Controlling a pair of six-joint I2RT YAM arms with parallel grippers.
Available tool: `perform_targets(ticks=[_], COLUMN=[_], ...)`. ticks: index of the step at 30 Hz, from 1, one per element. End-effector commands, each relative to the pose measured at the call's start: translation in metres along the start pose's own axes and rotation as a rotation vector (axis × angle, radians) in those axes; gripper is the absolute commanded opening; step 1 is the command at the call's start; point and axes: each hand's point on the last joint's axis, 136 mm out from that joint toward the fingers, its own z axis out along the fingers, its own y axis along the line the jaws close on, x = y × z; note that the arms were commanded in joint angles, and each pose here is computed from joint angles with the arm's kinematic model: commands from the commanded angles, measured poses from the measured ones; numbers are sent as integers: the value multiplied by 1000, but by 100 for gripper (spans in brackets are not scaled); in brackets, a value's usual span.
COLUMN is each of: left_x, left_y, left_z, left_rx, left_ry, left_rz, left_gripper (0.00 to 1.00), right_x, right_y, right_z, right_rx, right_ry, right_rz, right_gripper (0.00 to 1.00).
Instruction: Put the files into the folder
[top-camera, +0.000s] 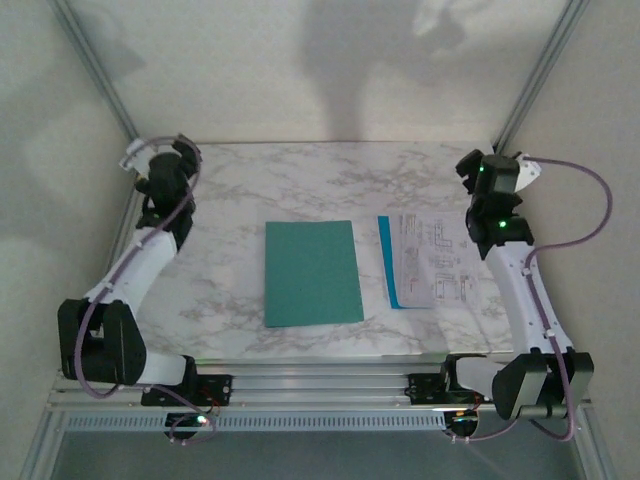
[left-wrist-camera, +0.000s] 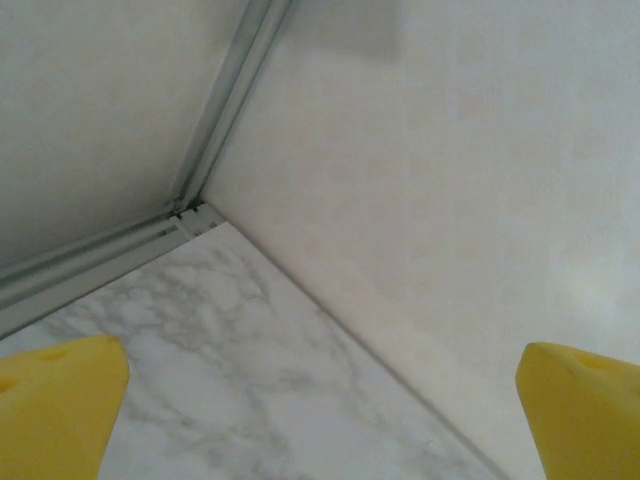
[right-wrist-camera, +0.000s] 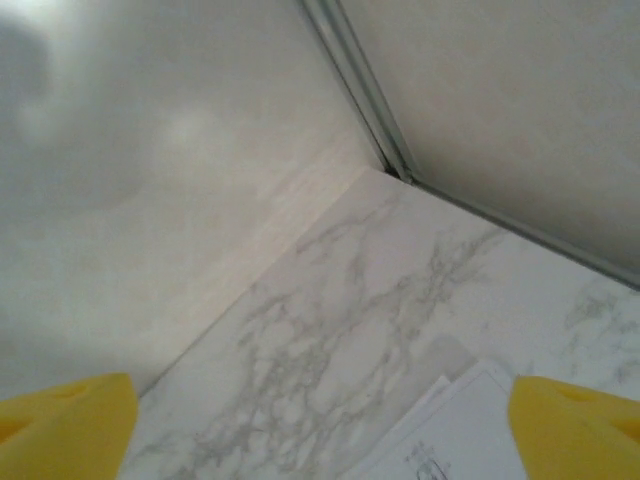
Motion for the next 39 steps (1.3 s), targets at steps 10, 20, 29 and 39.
perform_targets(ticks=[10,20,29,39], left_x=[250,306,338,346], left_y=[18,35,50,42], left_z=[-119,-152,-160,-136], left_rx=[110,138,108,81], left_ry=[911,1087,1163,1117], left_rz=[108,128,200,229], left_gripper=[79,63,53,40], right_x=[215,321,350,369], right_y=[3,30,32,32], right_z=[-36,-63,-56,-52], right_rx=[-53,-198,-179,-172], right_ry=[765,1103,1210,1276], right_rz=[-255,-273,-263,-243], right_gripper=[83,74,72,72])
